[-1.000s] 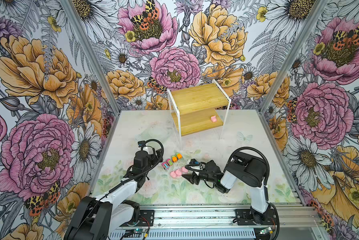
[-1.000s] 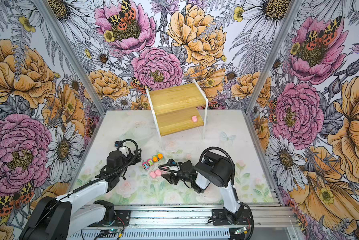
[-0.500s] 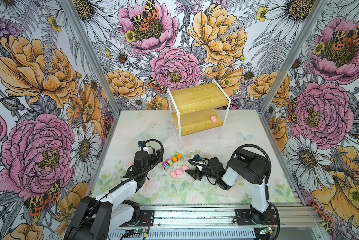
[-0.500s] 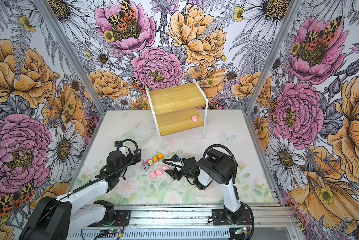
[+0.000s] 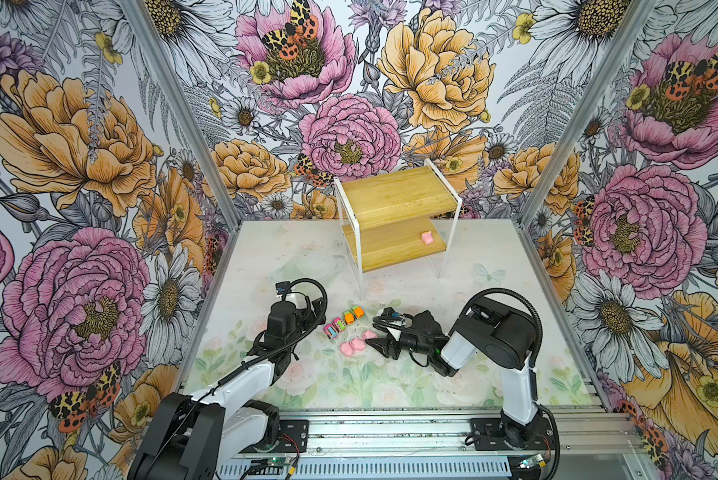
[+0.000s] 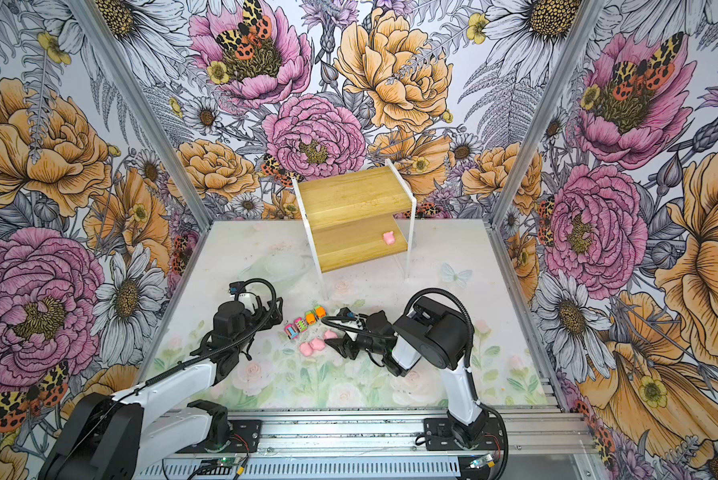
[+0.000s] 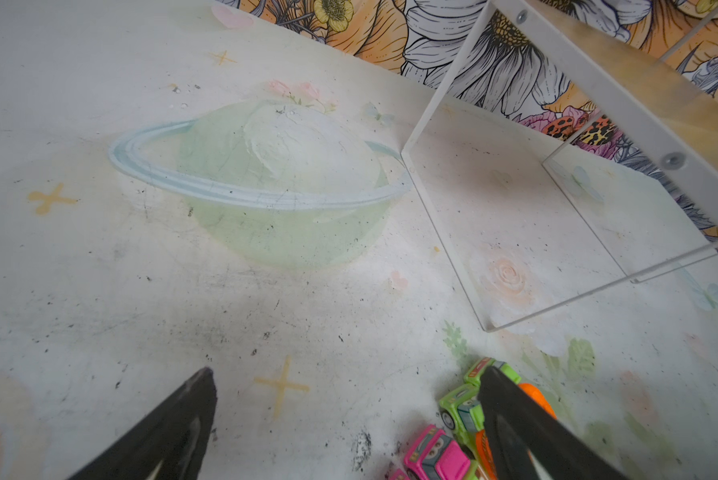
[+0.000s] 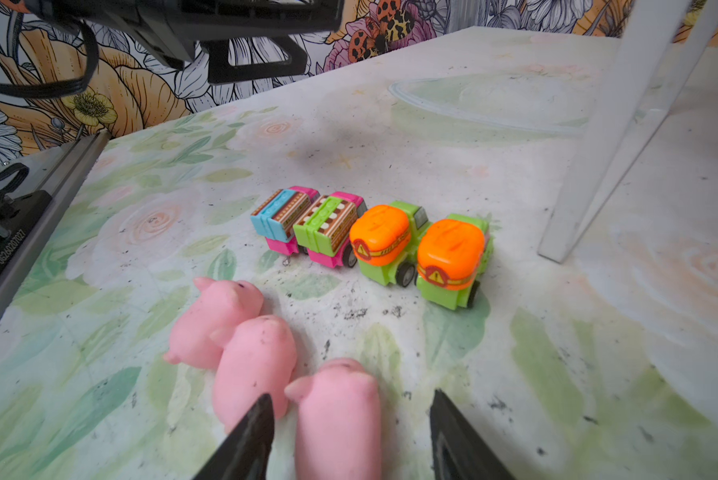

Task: Place and organize the plastic toys onto the shelf
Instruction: 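Grasp the next pink pig nearest the robot with the right gripper, then lift the pig and carry it to the lower shelf beside the first pig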

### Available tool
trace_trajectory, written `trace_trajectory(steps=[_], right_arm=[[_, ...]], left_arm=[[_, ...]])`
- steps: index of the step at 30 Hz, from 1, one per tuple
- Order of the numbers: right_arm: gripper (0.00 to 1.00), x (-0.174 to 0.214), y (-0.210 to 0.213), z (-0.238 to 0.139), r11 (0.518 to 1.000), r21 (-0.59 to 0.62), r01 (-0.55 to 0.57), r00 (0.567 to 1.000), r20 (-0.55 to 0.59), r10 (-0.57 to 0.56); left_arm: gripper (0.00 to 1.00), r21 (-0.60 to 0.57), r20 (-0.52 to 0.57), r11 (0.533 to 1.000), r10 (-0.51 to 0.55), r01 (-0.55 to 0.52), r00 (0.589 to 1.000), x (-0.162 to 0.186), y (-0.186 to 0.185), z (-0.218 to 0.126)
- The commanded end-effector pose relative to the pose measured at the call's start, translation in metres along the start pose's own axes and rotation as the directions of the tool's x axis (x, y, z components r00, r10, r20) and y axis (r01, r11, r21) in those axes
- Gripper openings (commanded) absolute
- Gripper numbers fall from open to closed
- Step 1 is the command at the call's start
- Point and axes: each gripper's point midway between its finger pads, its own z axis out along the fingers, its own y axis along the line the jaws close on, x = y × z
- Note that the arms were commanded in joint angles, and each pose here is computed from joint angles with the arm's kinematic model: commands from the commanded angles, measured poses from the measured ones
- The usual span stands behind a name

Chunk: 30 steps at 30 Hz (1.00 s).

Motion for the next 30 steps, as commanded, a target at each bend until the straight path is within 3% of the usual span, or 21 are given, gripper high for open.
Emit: trace_trajectory(steps=[1, 8, 14, 19, 30], right_arm=[[0.59, 0.007, 0.006, 0.007, 0.999, -0.034, -0.006, 1.000, -0.026, 0.005], [0.55, 0.014, 0.008, 0.007, 0.999, -0.041, -0.008, 0.999, -0.046, 0.006], [0.41, 0.012, 0.012, 0.007, 0.999, -0.051, -0.011, 0.999, -0.043, 0.009], [0.37, 0.007, 0.009, 0.003, 0.999, -0.030, -0.032, 0.999, -0.029, 0.031], [0.34, -0.034, -0.023, -0.027, 0.988, 0.062, -0.140, 0.985, 0.108, 0.132]], left_arm=[[0.99, 0.007, 0.020, 1.000, -0.019, 0.019, 1.000, -0.008, -0.001, -0.001], [0.99, 0.007, 0.022, 1.000, -0.020, 0.020, 1.000, -0.009, 0.000, -0.001], [0.99, 0.007, 0.022, 1.000, -0.021, 0.021, 1.000, -0.009, 0.000, -0.001], [0.99, 0.007, 0.022, 1.000, -0.022, 0.022, 1.000, -0.009, 0.000, -0.001], [0.99, 0.013, 0.018, 1.000, -0.020, 0.020, 1.000, -0.008, -0.001, -0.001]])
